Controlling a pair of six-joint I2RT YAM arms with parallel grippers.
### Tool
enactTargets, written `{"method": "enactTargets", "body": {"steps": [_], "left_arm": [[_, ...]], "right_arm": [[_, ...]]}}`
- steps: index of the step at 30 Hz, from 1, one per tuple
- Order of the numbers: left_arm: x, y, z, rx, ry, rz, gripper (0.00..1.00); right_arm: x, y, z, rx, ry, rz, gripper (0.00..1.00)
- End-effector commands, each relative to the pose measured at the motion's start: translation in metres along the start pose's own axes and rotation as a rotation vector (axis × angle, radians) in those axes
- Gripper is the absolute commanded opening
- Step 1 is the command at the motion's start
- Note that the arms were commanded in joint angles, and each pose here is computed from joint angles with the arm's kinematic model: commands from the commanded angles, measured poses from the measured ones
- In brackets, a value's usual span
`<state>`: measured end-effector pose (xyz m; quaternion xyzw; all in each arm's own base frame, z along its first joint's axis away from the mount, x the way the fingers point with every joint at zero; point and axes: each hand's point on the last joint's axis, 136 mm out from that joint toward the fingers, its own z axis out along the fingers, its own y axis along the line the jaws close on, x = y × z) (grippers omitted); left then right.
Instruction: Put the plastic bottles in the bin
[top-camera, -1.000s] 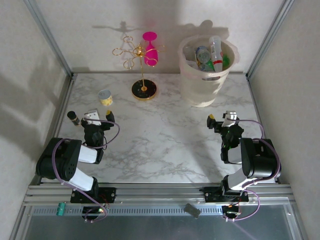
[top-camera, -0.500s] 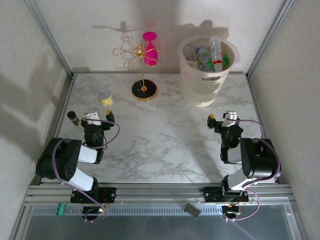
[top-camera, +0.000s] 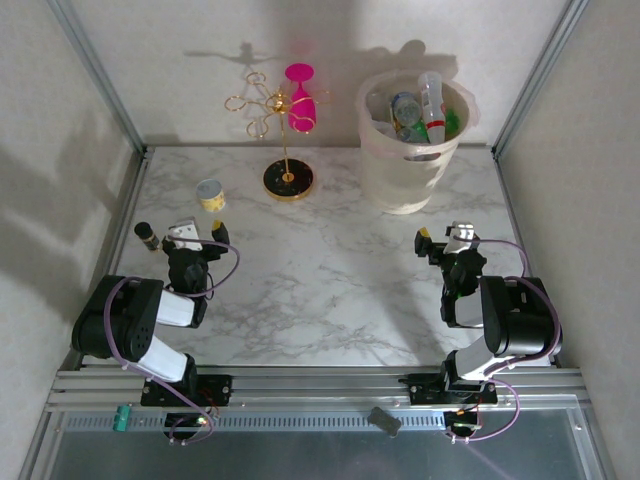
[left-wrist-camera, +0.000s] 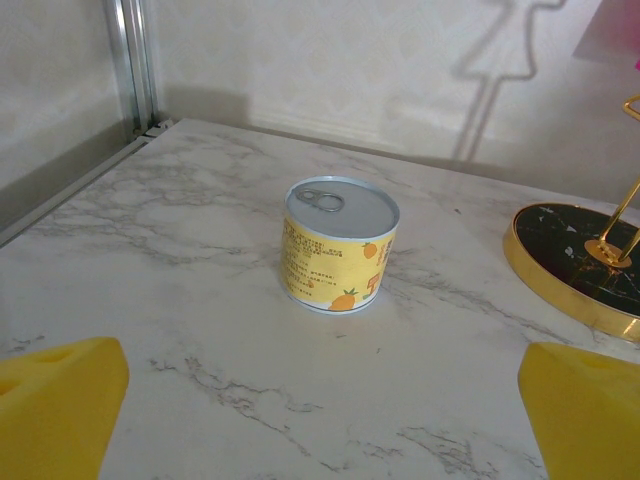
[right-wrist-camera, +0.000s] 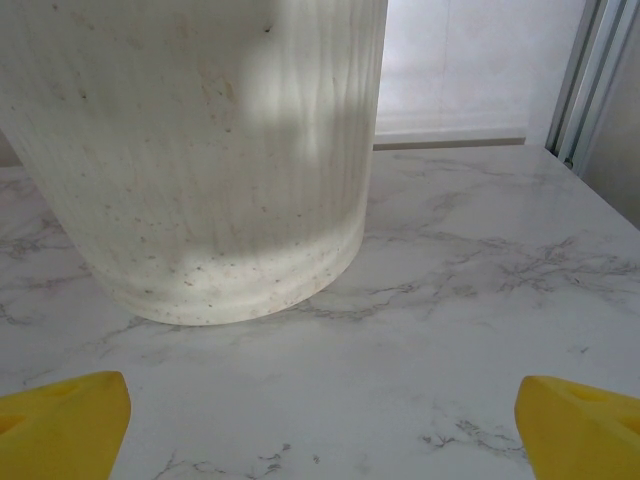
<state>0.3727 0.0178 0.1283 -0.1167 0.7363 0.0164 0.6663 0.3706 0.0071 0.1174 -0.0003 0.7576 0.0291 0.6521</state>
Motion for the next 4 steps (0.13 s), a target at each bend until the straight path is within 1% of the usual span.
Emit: {"method": "enactTargets", "body": {"steps": [1, 4], "left_arm": [[-0.0007, 0.0006, 0.0022, -0.012, -0.001, -0.012, 0.99], [-0.0011, 0.0004, 0.001, -0.012, -0.005, -0.011, 0.99]], "right_arm": [[-0.0062, -0.0017, 0.0036, 0.013, -0.019, -0.001, 0.99], [-0.006, -0.0017, 0.0037, 0.013, -0.019, -0.001, 0.99]]}}
